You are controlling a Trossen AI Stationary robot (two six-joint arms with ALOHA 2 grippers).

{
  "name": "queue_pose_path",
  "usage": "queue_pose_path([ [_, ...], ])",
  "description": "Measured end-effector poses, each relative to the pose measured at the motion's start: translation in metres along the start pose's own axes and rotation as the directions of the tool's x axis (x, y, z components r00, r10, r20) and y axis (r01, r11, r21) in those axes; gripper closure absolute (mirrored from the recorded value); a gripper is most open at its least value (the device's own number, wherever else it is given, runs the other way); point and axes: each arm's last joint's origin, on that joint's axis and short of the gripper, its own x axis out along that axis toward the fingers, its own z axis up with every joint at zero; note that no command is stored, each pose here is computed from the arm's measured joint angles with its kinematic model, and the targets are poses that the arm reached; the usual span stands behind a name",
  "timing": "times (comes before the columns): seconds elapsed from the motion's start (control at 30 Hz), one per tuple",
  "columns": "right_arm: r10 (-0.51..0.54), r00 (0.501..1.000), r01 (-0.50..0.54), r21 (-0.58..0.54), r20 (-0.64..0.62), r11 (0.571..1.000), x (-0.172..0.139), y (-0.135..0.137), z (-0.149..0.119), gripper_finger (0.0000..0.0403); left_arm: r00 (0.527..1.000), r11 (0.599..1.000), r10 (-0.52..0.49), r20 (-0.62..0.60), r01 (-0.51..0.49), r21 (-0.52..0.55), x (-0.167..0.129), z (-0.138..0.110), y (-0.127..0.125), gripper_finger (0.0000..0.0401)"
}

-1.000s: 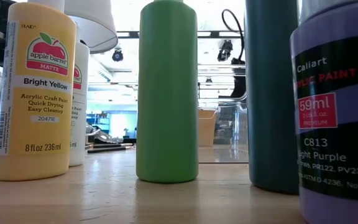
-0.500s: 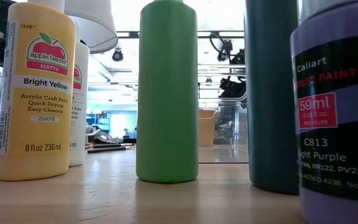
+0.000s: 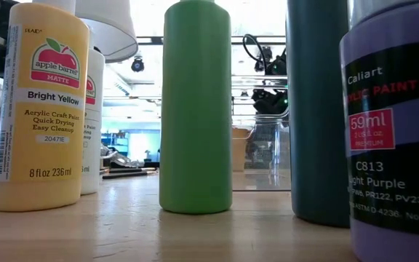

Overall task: Pick & Place Paint Supplies
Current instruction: Adjust the yellow cup, then put the silver paint brush into the yellow cup

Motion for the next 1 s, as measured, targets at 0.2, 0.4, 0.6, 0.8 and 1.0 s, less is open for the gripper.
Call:
queue_pose_path([
  [0.2, -0.013, 1.0, 0.013, 0.004, -0.02, 1.0, -0.001, 0.0, -0.001, 0.0354, 1.0, 1.0, 0.0, 0.0, 0.0, 0.0, 0.0, 0.0, 0.0, 0.0327],
  [0.4, -0.145, 0.982, 0.157, 0.098, -0.12, 0.983, -0.014, -0.011, -0.007, 0.0357, 1.0, 1.0, 0.0, 0.001, 0.0, 0.0, 0.0, 0.0, 0.0, 0.0327],
  [0.6, -0.163, 0.953, 0.255, 0.384, -0.255, 0.887, -0.032, -0.022, -0.017, 0.0338, 1.0, 1.0, 0.0, 0.001, 0.0, 0.0, 0.0, 0.0, 0.0, 0.0327],
  [0.8, -0.197, 0.903, 0.377, 0.489, -0.381, 0.787, -0.036, -0.03, -0.031, 0.0296, 1.0, 1.0, 0.0, 0.0, 0.0, 0.0, 0.0, 0.0, 0.0, 0.0327],
  [1.0, -0.261, 0.862, 0.471, 0.499, -0.434, 0.728, -0.037, -0.031, -0.036, 0.0254, 1.0, 1.0, -0.001, 0.001, 0.001, 0.0, 0.0, 0.0, 0.0, 0.0327],
])
